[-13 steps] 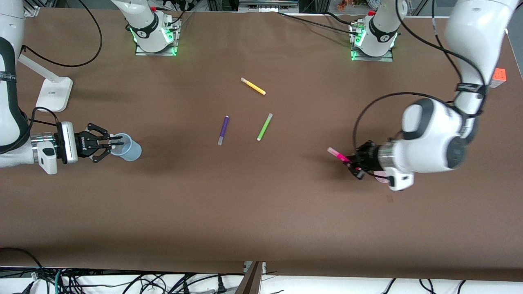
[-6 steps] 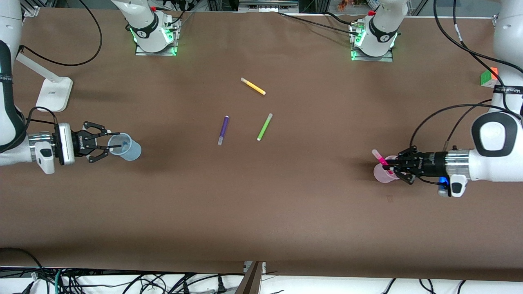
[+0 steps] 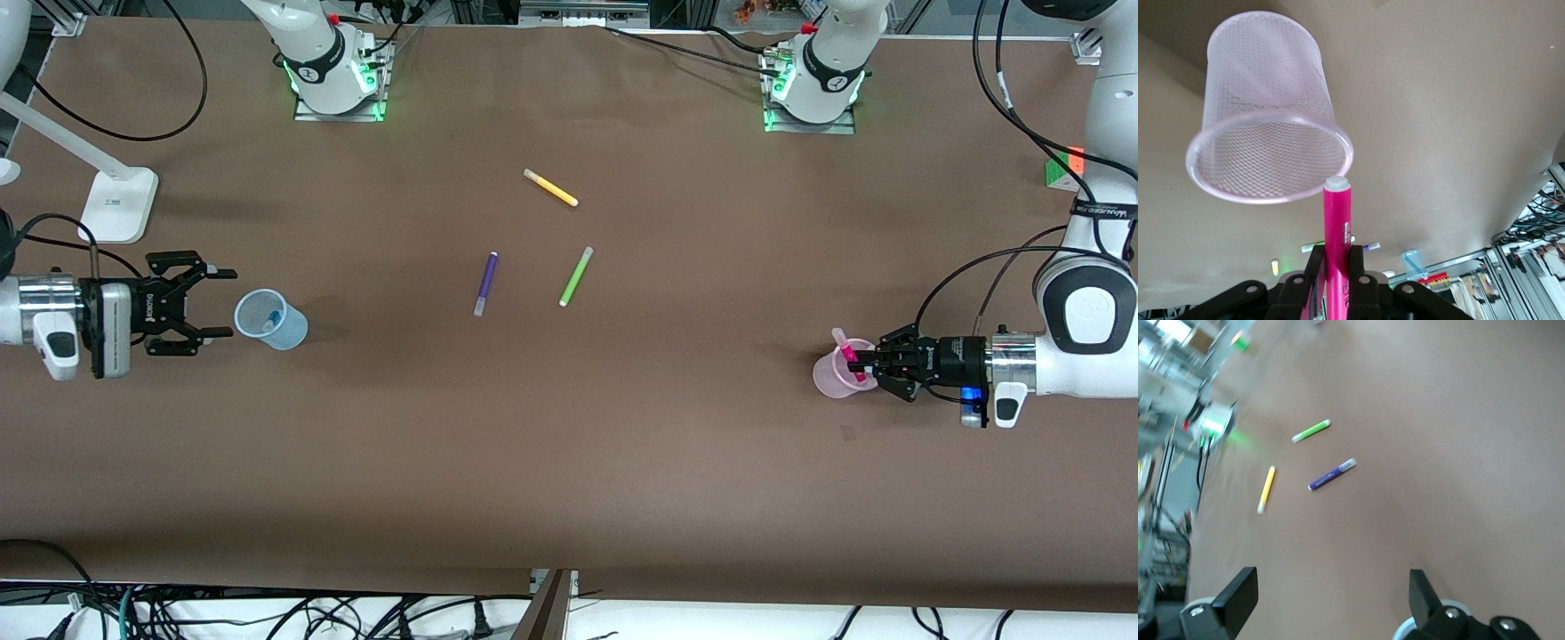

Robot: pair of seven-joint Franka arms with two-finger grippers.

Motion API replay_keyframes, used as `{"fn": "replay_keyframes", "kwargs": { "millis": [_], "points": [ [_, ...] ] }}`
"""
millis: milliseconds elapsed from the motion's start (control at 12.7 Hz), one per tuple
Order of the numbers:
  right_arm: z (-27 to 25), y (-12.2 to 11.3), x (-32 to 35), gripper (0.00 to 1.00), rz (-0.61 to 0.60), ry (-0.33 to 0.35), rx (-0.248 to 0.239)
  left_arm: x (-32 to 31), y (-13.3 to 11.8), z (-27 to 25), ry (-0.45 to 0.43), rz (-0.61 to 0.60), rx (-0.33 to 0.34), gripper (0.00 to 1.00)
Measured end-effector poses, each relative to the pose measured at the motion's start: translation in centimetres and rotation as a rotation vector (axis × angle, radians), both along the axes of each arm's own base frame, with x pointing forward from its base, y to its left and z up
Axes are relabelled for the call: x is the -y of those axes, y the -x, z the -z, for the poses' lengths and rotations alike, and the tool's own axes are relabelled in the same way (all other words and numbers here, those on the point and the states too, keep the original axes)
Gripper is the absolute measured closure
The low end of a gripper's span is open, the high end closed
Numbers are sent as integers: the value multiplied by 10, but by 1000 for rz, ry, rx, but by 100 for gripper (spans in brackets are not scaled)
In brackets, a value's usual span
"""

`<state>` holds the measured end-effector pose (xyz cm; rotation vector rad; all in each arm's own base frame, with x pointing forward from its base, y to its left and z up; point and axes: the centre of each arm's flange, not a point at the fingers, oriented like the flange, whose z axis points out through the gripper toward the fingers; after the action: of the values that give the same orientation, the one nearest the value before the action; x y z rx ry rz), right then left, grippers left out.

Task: Place pink and blue markers in matching cups
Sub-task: 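Lower the blue marker into the blue cup and open the right gripper, then withdraw the right gripper while the left gripper lowers pink into the pink cup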

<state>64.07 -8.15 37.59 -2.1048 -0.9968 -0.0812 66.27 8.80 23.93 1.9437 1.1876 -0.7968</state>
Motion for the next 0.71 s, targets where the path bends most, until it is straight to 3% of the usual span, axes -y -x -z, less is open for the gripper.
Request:
{"fn": "replay_keyframes", "kwargs": {
  "millis": [395,632,711],
  "points": [
    [-53,-18,-39,0,225,347,-188,-23,10,31,73,-10,12,82],
    [-69,-24,-94,0,450,565,-329,-21,9,30,76,-7,15,82],
    [-70,-24,-112,0,494,627,-343,-21,9,30,77,-6,17,82]
  ]
}}
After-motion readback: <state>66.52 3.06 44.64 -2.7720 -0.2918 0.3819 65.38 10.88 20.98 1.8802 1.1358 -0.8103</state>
